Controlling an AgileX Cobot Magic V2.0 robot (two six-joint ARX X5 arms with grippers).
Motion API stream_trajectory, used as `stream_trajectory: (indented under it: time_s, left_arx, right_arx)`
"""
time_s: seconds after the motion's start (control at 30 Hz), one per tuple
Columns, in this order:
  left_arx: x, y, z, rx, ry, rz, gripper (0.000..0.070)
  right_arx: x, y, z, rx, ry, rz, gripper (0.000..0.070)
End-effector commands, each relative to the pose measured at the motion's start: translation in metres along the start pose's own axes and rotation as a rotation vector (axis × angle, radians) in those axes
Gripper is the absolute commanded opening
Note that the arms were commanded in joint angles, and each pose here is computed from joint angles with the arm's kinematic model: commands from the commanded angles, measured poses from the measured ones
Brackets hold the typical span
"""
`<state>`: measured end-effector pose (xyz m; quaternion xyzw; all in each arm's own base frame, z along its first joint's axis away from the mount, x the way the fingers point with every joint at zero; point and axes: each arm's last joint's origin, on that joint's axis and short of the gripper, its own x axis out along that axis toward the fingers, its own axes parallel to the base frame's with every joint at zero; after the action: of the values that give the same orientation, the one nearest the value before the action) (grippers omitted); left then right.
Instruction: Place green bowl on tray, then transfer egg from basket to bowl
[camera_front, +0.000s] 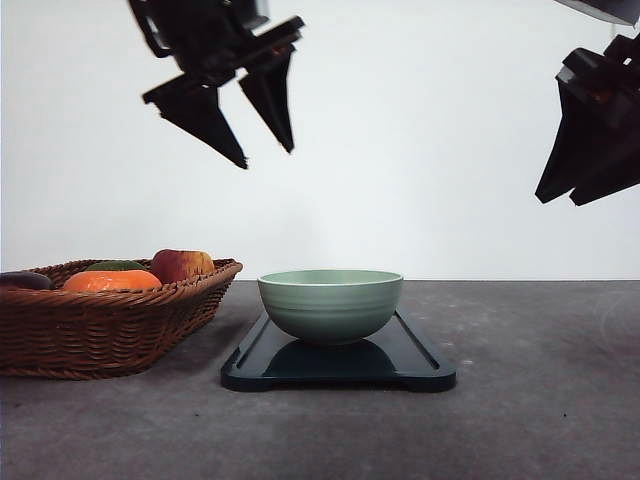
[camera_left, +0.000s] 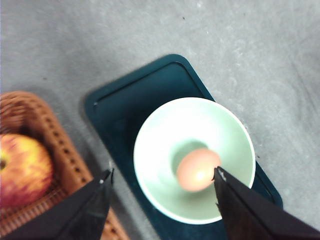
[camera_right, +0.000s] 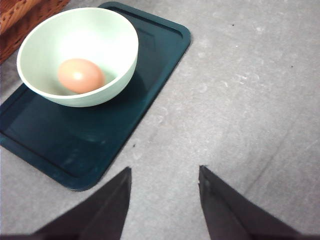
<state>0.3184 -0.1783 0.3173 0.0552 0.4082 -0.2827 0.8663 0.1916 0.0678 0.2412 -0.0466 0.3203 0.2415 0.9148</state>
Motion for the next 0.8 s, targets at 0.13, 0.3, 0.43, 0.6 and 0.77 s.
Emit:
stream_trajectory:
  time_s: [0.13, 0.3, 0.43, 0.6, 0.77]
  left_arx:
    - [-0.017, 0.003, -0.031, -0.022, -0.078, 0.003, 0.0388]
    - [-0.031, 0.009, -0.072, -0.042, -0.138, 0.019, 0.0387]
    - [-0.041, 0.017, -0.105, -0.068, -0.152, 0.043, 0.0387]
    - [-0.058, 0.026, -0.138, -0.104, -0.183, 0.084, 0.0387]
    - [-0.072, 0.035, -0.163, -0.135, -0.217, 0.130, 0.0387]
  right_arx:
    - [0.001, 0.001, 0.003, -0.002, -0.009, 0.005, 0.0265]
    - [0.001, 0.001, 0.003, -0.002, -0.009, 0.005, 0.0265]
    - [0.001, 0.001, 0.003, -0.002, -0.009, 0.005, 0.0265]
    - [0.001, 0.001, 0.003, -0.002, -0.007, 0.006, 0.0266]
    - [0.001, 0.001, 0.002, -0.007, 0.007, 0.027, 0.0266]
